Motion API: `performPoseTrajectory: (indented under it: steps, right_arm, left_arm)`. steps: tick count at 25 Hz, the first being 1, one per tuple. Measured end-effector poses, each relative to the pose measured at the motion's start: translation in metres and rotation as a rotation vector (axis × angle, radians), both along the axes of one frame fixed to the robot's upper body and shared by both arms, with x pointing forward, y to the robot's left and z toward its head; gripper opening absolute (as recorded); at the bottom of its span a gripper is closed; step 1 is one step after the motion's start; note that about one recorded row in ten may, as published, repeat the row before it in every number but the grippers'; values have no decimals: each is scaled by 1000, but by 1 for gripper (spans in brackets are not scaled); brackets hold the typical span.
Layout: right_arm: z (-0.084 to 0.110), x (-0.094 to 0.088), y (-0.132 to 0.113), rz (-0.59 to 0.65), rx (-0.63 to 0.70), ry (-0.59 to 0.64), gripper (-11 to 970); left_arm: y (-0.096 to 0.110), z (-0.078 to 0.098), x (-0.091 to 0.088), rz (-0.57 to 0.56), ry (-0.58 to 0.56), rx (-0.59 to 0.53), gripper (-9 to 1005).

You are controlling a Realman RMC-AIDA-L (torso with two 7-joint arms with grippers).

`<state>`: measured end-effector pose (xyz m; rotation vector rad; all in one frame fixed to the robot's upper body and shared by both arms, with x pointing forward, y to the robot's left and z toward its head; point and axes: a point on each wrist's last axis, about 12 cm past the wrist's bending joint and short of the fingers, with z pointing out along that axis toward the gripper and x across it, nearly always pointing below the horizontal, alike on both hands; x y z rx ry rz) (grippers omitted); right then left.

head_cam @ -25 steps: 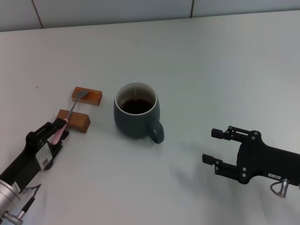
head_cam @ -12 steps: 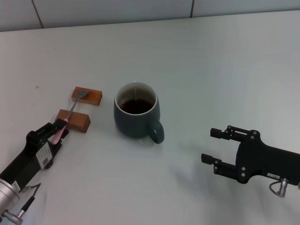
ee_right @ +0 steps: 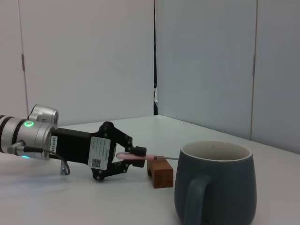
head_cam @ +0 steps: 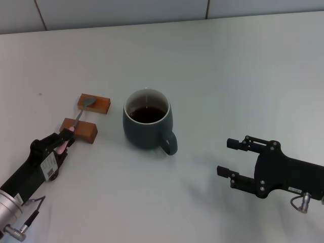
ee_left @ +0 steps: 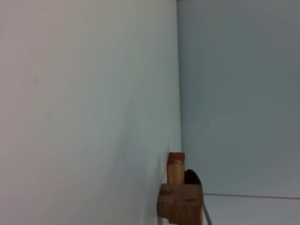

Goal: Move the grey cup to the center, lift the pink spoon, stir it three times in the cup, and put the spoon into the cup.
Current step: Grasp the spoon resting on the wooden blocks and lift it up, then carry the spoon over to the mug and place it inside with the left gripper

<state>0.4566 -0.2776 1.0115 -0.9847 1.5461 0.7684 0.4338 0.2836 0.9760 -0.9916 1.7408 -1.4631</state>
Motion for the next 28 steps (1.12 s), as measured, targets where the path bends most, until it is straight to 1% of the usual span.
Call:
performPoseTrajectory:
  steps: [10,12,13,17,18,19,20,21,22,23,24,25,26,27,28]
  right_arm:
    - [0,0,1,1,2,0,657]
    - [0,0,1,2,2,0,657]
    - [0,0,1,3,2,1,657]
    - [-1,0,3,2,3,4,657]
    - [-2,0,4,-1,0,8,657]
    - [-2,0,4,-1,0,8,657]
    - [-2,1,4,-2,-3,10,657]
    - [-4,1,5,-7,-6,15,657]
    - [-4,1,5,-7,-6,15,657]
    - [-4,1,5,-8,-7,18,657]
    - [-5,1,6,-9,-7,20,657]
    - [-5,1,6,-10,-7,20,657]
    - [-5,1,6,-13,-8,21,657]
    - [-5,1,6,-13,-8,21,657]
    - [-5,1,6,-16,-7,22,657]
  left_arm:
    - [0,0,0,3,-9,8,148]
    - [2,2,2,2,-26,20,135]
    - [3,5,3,4,-62,32,129]
    - [3,5,3,4,-62,32,129]
    - [4,28,18,-37,-281,103,129]
    - [0,46,29,-91,-443,146,129]
    - [0,49,31,-102,-476,156,129]
    - [-1,61,37,-141,-577,191,129]
    - [-1,67,40,-160,-629,209,129]
    - [2,82,49,-209,-741,256,129]
    - [2,82,49,-209,-741,256,129]
    - [4,90,54,-237,-797,286,130]
    - [8,104,63,-296,-882,343,130]
    - [8,104,63,-296,-882,343,130]
    - [10,112,68,-332,-922,380,130]
